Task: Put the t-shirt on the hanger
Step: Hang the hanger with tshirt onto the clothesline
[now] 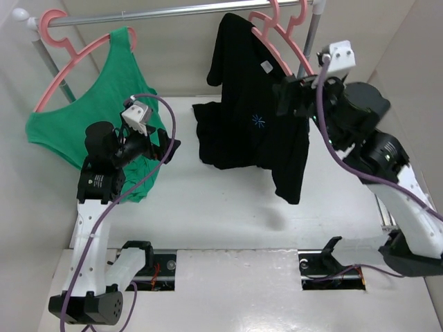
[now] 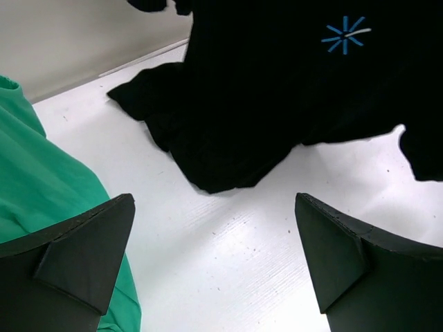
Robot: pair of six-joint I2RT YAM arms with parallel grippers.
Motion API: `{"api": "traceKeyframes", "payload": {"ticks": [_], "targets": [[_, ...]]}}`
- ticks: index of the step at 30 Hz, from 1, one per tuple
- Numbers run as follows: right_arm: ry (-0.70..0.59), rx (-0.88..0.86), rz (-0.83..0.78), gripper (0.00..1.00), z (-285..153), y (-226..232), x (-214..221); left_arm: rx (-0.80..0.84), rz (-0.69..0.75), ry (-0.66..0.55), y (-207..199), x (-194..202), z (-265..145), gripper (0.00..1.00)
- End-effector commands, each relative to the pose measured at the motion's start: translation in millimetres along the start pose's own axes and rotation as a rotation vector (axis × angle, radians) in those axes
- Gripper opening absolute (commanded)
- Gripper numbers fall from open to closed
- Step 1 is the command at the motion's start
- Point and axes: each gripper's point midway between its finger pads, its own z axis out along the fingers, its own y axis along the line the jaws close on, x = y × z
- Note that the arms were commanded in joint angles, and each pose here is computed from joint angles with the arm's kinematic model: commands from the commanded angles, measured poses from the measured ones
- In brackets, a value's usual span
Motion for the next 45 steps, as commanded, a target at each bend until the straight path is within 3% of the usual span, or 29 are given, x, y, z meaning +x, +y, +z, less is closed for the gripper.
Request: {"api": "traceKeyframes", "payload": {"ticks": [1, 5, 8, 12, 13, 16, 17, 20, 24, 30, 34, 38, 45], "targets": [[-0.036, 0.009, -0.034, 0.99, -17, -2, -3, -0.021, -0.014, -0.012, 2, 1, 0, 1.00], [-0.034, -0.068, -0.045, 0.99, -37, 12, 11, -0.067, -0.045, 0.042, 13, 24, 5, 1.00], [0.025, -0.181, -0.107, 0.99, -41, 34, 44, -0.089, -0.032, 0.082, 20, 41, 7, 1.00], [0.220, -0.386, -0.190, 0.99, -47, 74, 135, -0.138, -0.051, 0.145, 31, 67, 9, 1.00], [0.314, -0.419, -0.211, 0.99, -50, 81, 180, -0.157, -0.048, 0.154, 36, 72, 9, 1.00], [0.405, -0.486, -0.121, 0.99, -58, 101, 235, -0.176, -0.055, 0.196, 41, 87, 9, 1.00], [0.502, -0.479, -0.085, 0.99, -67, 103, 282, -0.175, -0.061, 0.208, 41, 93, 10, 1.00], [0.621, -0.383, 0.039, 0.99, -82, 92, 347, -0.174, -0.067, 0.219, 41, 99, 10, 1.00], [0.710, -0.097, 0.224, 0.99, -97, 39, 403, -0.173, -0.072, 0.228, 41, 104, 10, 1.00], [0.652, 0.274, 0.431, 0.99, -125, -52, 420, -0.174, -0.068, 0.220, 40, 104, 10, 1.00], [0.508, 0.496, 0.457, 0.99, -149, -106, 390, -0.185, -0.067, 0.222, 42, 104, 9, 1.00], [0.431, 0.590, 0.441, 0.99, -169, -131, 362, -0.185, -0.062, 0.213, 42, 104, 9, 1.00], [0.324, 0.575, 0.482, 0.99, -171, -136, 326, -0.186, -0.071, 0.213, 41, 104, 9, 1.00]]}}
